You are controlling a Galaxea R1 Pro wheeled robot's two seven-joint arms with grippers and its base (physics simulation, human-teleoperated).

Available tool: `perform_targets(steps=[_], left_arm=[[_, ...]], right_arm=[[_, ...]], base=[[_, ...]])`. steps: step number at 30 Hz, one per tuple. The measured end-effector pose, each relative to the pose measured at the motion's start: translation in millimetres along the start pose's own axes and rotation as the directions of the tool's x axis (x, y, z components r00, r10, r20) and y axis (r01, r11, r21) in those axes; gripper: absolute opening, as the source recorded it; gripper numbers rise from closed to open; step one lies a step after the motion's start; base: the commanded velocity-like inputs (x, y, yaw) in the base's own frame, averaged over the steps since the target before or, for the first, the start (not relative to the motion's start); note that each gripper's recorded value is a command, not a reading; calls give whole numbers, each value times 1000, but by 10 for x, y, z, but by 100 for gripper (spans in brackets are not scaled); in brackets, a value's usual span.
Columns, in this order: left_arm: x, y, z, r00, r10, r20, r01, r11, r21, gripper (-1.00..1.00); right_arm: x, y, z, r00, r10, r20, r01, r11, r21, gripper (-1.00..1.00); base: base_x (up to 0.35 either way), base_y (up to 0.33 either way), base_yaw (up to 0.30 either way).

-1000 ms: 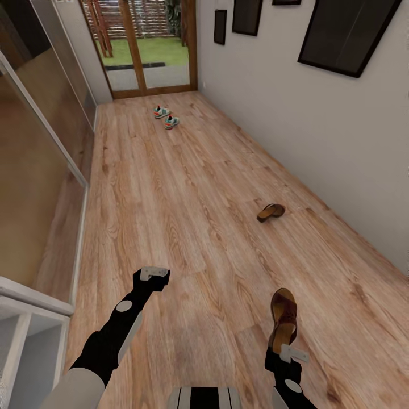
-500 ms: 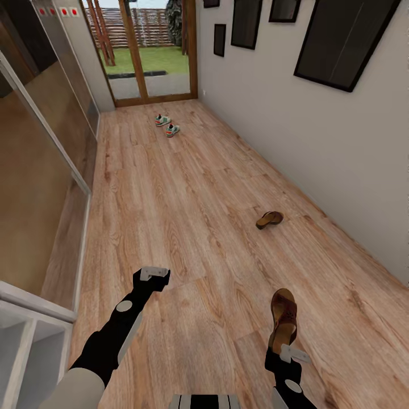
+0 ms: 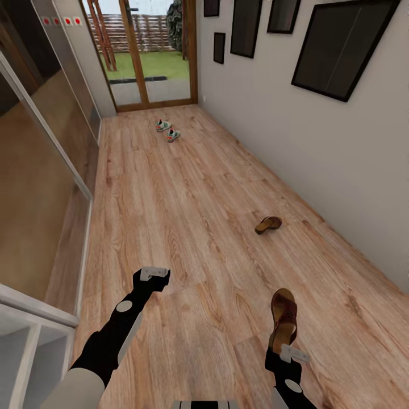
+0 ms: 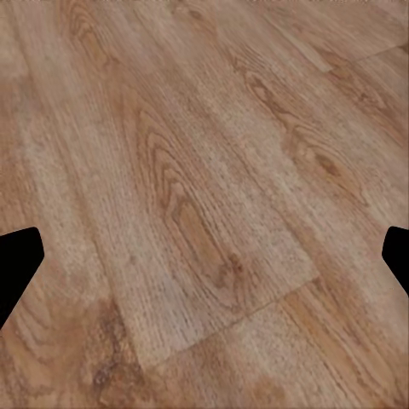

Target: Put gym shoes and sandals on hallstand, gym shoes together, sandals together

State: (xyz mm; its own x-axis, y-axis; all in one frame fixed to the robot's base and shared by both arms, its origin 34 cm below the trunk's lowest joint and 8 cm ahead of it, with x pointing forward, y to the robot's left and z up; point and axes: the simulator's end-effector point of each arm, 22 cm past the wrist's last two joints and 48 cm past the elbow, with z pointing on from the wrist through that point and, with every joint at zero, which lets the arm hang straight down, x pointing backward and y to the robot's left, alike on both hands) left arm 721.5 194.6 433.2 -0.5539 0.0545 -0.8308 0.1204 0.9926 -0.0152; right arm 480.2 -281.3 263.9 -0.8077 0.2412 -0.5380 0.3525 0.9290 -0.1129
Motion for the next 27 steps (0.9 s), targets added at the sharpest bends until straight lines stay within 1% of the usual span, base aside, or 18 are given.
perform_targets(steps=[25,27], left_arm=[[-242,-2,-75,999,7,40,-7,1000,-1,100],[-221,0,-65,999,7,43,-7,1000,-1,100]], right_arm=[[-197,33,-55,999,12,37,-11,1000,-9,-100],[-181,36,-28,999,13,39,-13,1000,-10,-100]], base=[[0,0,0],[0,0,0]])
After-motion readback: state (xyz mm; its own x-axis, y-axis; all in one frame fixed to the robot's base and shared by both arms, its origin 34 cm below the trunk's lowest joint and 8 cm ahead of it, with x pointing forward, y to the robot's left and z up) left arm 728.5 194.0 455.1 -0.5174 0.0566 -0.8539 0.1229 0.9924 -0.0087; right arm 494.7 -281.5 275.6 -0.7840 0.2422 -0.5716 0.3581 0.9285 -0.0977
